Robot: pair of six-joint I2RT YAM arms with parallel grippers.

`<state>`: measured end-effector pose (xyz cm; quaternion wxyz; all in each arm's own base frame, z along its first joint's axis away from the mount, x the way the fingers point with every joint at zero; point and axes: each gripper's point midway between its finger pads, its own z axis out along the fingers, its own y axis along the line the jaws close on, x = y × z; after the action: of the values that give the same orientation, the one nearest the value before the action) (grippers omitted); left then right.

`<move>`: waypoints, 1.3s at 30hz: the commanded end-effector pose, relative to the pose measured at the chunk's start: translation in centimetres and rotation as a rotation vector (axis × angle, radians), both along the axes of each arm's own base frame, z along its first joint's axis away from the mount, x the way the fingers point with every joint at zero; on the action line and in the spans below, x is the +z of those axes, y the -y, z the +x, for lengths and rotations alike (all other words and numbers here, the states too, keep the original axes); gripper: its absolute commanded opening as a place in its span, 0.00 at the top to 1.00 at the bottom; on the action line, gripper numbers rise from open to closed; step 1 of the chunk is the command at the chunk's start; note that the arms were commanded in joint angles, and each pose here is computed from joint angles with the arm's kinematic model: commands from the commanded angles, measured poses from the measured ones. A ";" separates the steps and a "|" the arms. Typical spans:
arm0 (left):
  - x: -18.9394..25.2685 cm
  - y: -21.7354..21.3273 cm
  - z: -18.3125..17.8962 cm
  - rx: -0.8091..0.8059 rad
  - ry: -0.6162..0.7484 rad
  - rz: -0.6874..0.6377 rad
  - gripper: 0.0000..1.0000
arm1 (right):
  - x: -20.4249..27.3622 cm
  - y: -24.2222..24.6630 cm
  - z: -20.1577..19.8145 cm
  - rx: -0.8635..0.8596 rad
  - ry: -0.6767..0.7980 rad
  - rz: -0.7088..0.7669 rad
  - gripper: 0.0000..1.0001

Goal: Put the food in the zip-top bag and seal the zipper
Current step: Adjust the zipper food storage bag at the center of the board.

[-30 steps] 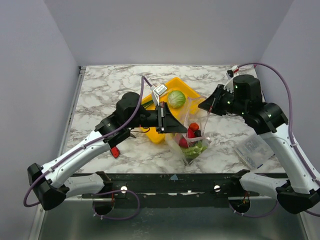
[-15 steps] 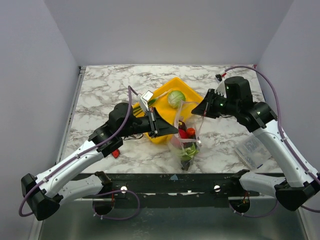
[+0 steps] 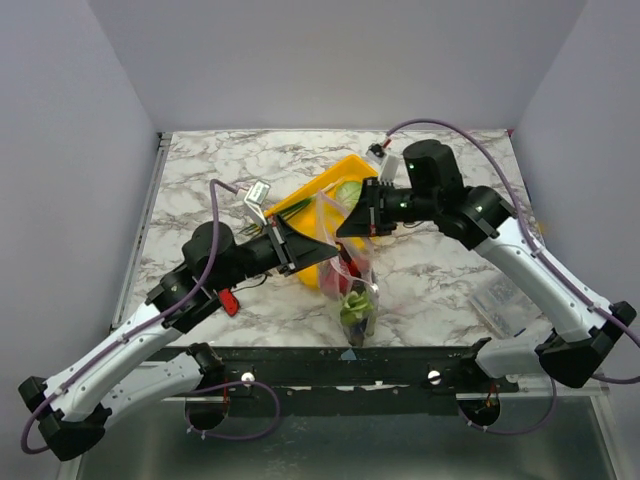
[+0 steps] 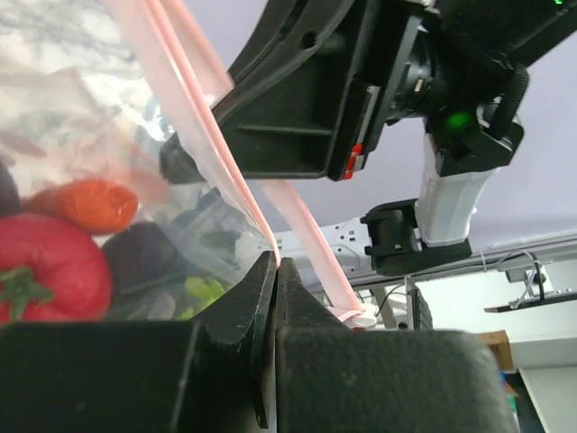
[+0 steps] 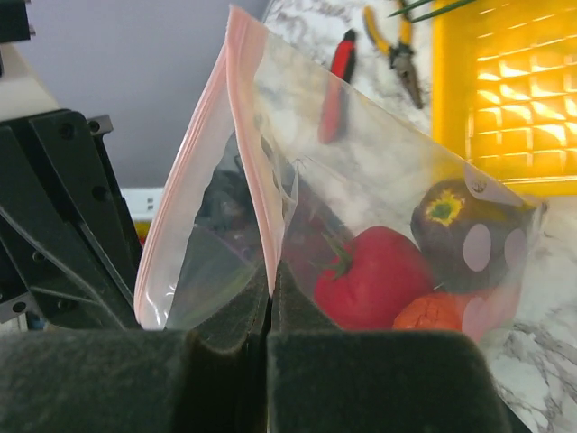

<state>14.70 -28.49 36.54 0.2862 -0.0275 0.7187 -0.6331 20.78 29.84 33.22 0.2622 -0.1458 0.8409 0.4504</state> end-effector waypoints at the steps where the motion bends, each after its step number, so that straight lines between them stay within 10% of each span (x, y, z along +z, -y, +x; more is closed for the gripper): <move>1: 2.8 -2.8 0.1 0.134 0.087 -0.092 1.00 | 1.9 -3.7 -2.2 0.186 0.027 0.066 0.99; 39: -4.9 -8.4 2.5 0.441 0.046 0.087 1.00 | 0.9 -10.3 -2.5 0.337 0.036 0.112 0.90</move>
<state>16.30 -21.58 32.01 0.4005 -0.1335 0.7238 -0.5459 18.87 41.11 30.96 0.1654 -0.2857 0.7885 0.5189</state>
